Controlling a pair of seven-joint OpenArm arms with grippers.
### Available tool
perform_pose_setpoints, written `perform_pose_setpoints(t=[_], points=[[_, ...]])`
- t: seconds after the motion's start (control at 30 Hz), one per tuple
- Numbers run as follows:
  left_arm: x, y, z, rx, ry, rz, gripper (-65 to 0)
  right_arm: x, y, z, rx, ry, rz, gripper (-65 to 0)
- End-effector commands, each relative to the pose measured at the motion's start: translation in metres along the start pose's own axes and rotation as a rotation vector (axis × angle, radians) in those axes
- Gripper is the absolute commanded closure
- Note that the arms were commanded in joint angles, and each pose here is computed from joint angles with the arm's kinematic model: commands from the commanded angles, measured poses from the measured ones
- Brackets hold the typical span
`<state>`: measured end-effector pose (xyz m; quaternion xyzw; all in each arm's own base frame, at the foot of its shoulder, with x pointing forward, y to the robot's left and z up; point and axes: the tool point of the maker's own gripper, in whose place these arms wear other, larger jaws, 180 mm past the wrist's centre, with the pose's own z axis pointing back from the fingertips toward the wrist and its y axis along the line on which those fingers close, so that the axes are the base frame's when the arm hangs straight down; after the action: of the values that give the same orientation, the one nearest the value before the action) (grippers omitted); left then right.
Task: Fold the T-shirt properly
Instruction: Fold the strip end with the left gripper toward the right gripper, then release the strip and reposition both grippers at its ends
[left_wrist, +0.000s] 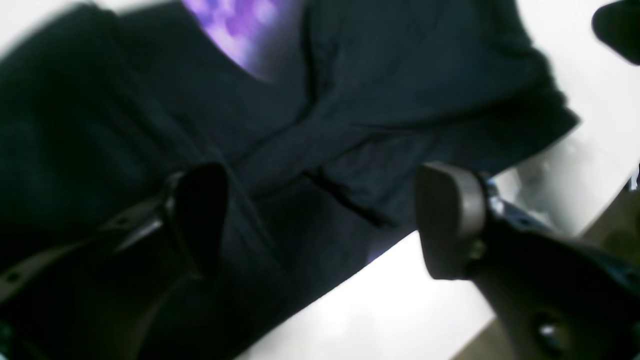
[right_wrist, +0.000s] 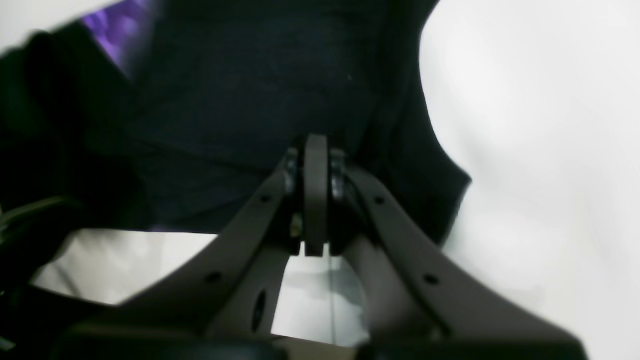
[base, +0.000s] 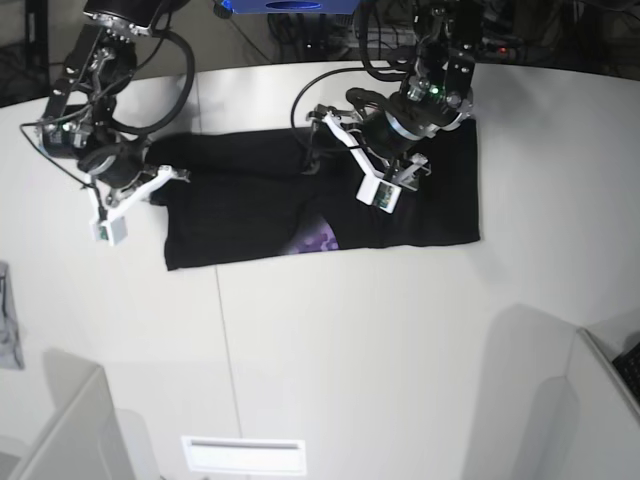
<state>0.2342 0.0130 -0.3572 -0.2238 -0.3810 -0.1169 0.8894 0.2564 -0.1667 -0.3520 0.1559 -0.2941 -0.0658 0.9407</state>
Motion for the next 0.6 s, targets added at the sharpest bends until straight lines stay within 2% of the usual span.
perform_pose_setpoints(t=[0.0, 0.03, 0.07, 0.17, 0.2, 0.27, 0.3, 0.33, 0.4, 0.57], points=[[0.016, 0.005, 0.011, 0.019, -0.068, 0.009, -43.4, 0.017, -0.001, 0.009, 0.024, -0.06, -0.014, 0.0], [0.013, 0.016, 0.017, 0.052, -0.069, 0.024, -37.8, 0.022, -0.003, 0.013, 0.038, -0.072, -0.029, 0.0], [0.009, 0.031, 0.022, 0.089, -0.067, 0.05, -30.1, 0.028, -0.003, 0.017, 0.063, -0.086, -0.043, -4.2], [-0.005, 0.08, 0.047, 0.202, -0.064, 0.14, -3.8, 0.039, 0.0, 0.02, 0.135, -0.079, -0.06, -27.3], [-0.01, 0.097, 0.059, 0.24, -0.071, 0.172, 0.0, 0.042, 0.0, 0.019, 0.16, -0.069, -0.066, -36.6], [-0.013, 0.132, 0.086, 0.319, -0.096, 0.233, 0.0, 0.045, -0.004, 0.012, 0.193, -0.046, -0.092, -52.7], [-0.012, 0.15, 0.099, 0.361, -0.114, 0.254, 0.0, 0.045, -0.007, 0.007, 0.199, -0.035, -0.11, -57.2], [-0.015, 0.167, 0.113, 0.41, -0.122, 0.272, 0.0, 0.044, -0.011, 0.0, 0.206, -0.015, -0.135, -58.5], [-0.019, 0.197, 0.14, 0.496, -0.119, 0.253, 0.0, 0.044, -0.02, -0.013, 0.212, 0.013, -0.182, -56.1], [-0.029, 0.242, 0.19, 0.625, -0.099, 0.176, 0.0, 0.041, -0.051, -0.036, 0.186, 0.037, -0.282, -55.7]])
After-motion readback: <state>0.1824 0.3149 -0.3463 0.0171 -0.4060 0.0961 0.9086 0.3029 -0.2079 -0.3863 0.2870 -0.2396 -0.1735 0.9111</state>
